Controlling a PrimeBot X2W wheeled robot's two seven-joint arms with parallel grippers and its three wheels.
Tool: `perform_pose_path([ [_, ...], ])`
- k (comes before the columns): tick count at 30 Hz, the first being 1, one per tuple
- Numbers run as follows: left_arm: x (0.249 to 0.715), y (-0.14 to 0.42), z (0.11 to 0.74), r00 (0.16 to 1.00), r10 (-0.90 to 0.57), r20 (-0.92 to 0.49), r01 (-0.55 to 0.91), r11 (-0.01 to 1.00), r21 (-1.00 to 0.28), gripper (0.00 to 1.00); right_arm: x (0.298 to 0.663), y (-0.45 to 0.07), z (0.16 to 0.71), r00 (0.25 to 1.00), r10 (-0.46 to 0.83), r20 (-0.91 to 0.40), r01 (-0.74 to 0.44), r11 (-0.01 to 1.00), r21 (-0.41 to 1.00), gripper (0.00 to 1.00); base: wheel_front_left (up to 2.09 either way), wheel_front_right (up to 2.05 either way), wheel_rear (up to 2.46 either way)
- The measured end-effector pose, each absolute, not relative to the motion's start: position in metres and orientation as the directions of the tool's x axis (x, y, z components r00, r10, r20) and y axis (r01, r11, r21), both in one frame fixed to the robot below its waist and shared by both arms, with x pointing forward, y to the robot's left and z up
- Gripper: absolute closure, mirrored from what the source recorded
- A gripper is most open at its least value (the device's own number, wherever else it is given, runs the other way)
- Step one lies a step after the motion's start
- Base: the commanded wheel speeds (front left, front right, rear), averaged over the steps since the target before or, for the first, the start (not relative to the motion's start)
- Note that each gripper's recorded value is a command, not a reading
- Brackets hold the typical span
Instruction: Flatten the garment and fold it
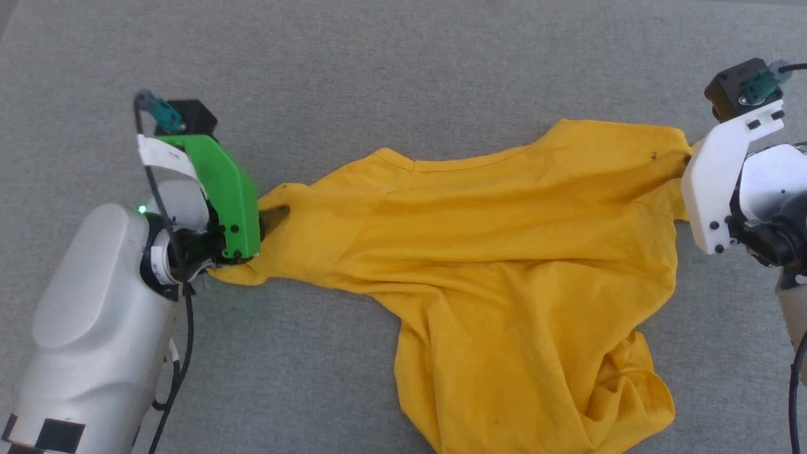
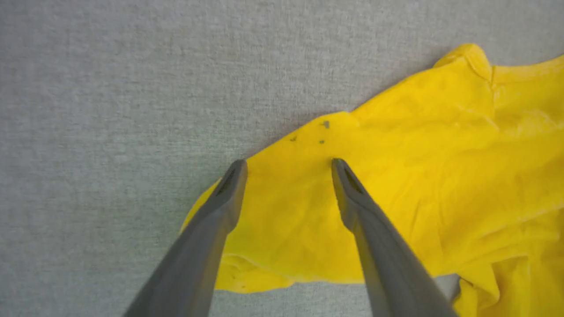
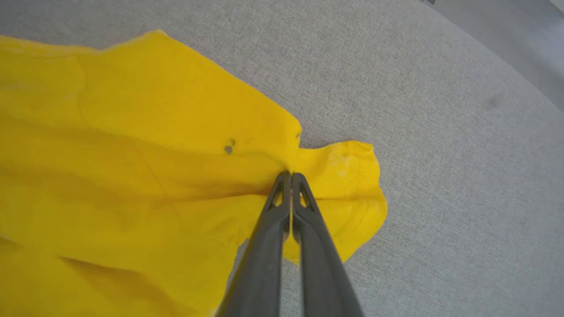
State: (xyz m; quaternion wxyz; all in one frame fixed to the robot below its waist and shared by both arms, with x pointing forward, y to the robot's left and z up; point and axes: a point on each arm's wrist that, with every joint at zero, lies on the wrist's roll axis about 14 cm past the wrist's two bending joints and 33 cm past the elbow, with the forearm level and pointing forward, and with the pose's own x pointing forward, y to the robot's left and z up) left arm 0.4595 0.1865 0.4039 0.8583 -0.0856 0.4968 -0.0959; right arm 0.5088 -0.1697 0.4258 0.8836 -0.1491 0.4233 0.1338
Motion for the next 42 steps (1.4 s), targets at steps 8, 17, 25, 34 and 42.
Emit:
perform_pose_path([
  [8, 0.451, 0.178, 0.375, 0.378, -0.255, -0.89, 0.094, 0.967, -0.237, 0.79, 0.508, -0.177, 0.419, 0.601, 0.101, -0.793, -0.354, 0.923, -0.151, 1.0, 0.0, 0.0, 0.0],
  [17, 0.467, 0.156, 0.402, 0.522, -0.402, -0.752, 0.093, 0.904, -0.418, 1.0, 0.517, -0.179, 0.433, 0.657, 0.113, -0.745, -0.323, 0.935, -0.143, 1.0, 0.0, 0.0, 0.0],
  [25, 0.506, 0.16, 0.497, 0.778, -0.433, -0.456, 0.192, 0.853, -0.485, 1.0, 0.525, -0.175, 0.472, 0.755, 0.143, -0.64, -0.286, 0.95, -0.124, 1.0, 0.0, 0.0, 0.0],
  [34, 0.562, 0.183, 0.633, 0.955, -0.277, -0.111, 0.236, 0.928, -0.287, 1.0, 0.574, -0.153, 0.607, 0.918, 0.219, -0.329, -0.265, 0.959, -0.1, 1.0, 0.0, 0.0, 0.0],
  [42, 0.615, 0.191, 0.741, 0.973, -0.142, 0.182, 0.165, 0.979, -0.118, 1.0, 0.623, -0.132, 0.729, 0.97, 0.242, -0.008, -0.242, 0.969, -0.038, 1.0, 0.0, 0.0, 0.0],
])
